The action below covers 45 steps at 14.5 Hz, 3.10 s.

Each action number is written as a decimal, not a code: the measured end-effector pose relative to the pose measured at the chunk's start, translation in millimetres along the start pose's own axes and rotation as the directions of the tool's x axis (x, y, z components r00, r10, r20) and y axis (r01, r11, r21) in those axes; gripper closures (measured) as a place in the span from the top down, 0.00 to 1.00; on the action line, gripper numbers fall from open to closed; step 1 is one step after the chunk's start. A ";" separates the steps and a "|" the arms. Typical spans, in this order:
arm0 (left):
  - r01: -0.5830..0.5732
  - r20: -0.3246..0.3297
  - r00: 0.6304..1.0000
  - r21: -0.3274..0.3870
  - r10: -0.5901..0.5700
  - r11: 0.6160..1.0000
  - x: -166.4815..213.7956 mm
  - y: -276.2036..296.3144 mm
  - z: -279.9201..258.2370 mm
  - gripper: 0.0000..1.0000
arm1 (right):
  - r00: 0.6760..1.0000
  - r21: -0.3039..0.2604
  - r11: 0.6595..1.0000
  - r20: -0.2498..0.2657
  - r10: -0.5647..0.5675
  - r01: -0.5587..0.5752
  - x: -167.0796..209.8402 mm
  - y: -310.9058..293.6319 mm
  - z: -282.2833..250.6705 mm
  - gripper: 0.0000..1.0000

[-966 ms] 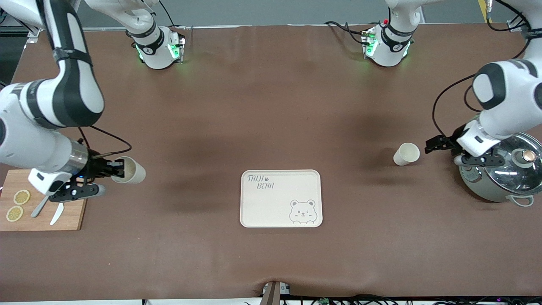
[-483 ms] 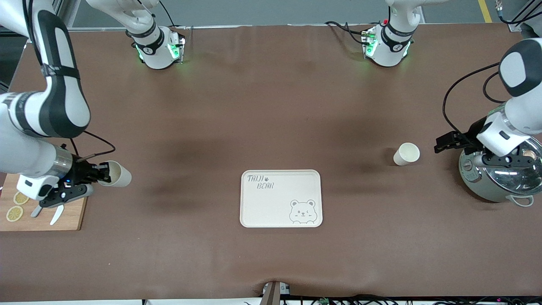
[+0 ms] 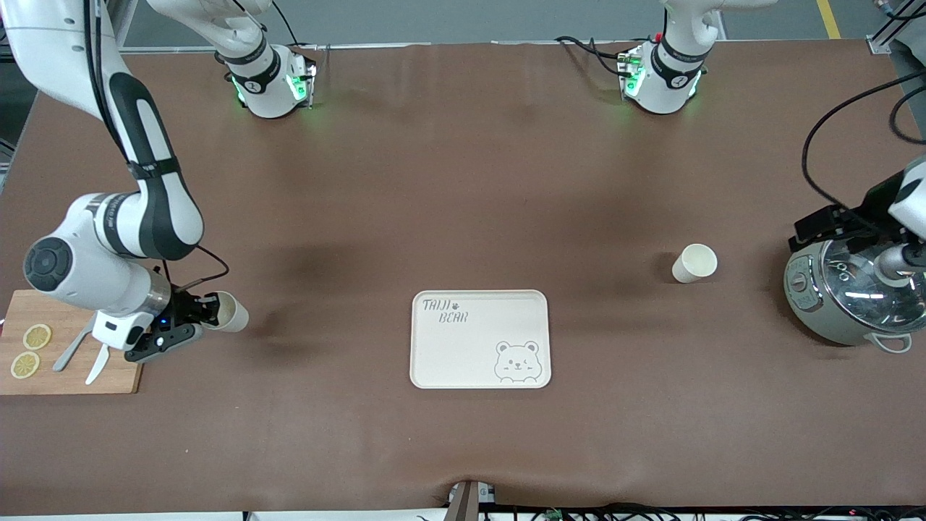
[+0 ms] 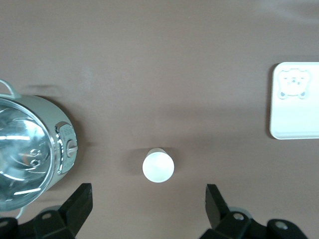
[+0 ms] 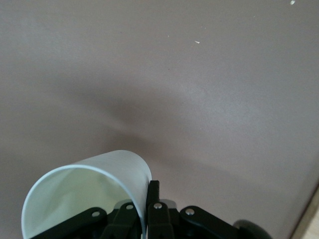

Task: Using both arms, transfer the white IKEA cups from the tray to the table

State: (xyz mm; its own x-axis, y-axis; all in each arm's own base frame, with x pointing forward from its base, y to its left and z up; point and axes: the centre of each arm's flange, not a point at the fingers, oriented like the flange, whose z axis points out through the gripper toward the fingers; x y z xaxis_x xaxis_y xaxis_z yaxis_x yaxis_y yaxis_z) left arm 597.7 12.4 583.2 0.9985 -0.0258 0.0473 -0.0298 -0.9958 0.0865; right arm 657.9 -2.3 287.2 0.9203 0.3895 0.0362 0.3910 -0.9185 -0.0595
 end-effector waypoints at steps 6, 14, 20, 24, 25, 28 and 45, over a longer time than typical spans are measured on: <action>0.009 0.040 0.999 -0.008 -0.008 1.000 -12.4 46.6 -42.7 1.00 | 0.999 -0.017 0.999 -0.012 -0.049 0.048 1.7 7.3 44.6 0.04; -0.017 0.023 1.000 0.003 0.017 1.000 -25.2 65.2 -61.6 1.00 | 0.998 -0.027 0.998 -0.022 -0.056 0.055 2.0 10.1 57.6 0.04; -0.034 0.023 0.999 0.009 0.034 0.999 -32.5 71.1 -69.7 1.00 | 0.998 -0.030 0.998 -0.024 -0.062 0.062 1.8 10.9 66.7 0.04; -0.079 0.015 0.997 0.046 0.078 0.996 -31.2 66.9 -70.7 1.00 | 0.998 -0.032 0.997 -0.027 -0.065 0.064 2.2 10.9 67.3 0.17; -0.101 0.015 0.995 0.058 0.100 0.993 -30.9 65.0 -71.0 1.00 | 0.997 -0.032 0.997 -0.028 -0.066 0.066 2.5 10.8 67.1 0.29; -0.136 0.018 0.991 0.074 0.135 0.988 -30.7 62.1 -71.2 1.00 | 0.997 -0.034 0.997 -0.032 -0.068 0.067 3.8 11.1 65.5 0.59; -0.225 0.081 0.973 0.087 0.218 0.970 -35.3 56.6 -63.5 1.00 | 0.984 0.030 0.994 0.147 0.102 -0.107 29.3 -4.8 -174.8 1.00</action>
State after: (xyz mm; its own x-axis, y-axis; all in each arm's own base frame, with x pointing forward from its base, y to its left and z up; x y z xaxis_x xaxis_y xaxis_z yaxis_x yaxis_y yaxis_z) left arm 557.9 -37.5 649.6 0.9682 -0.2496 -0.0155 -0.2498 -0.9682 -0.0131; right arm 681.2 1.4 462.9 0.9467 0.3001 -0.1174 0.2904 -0.9524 -0.0929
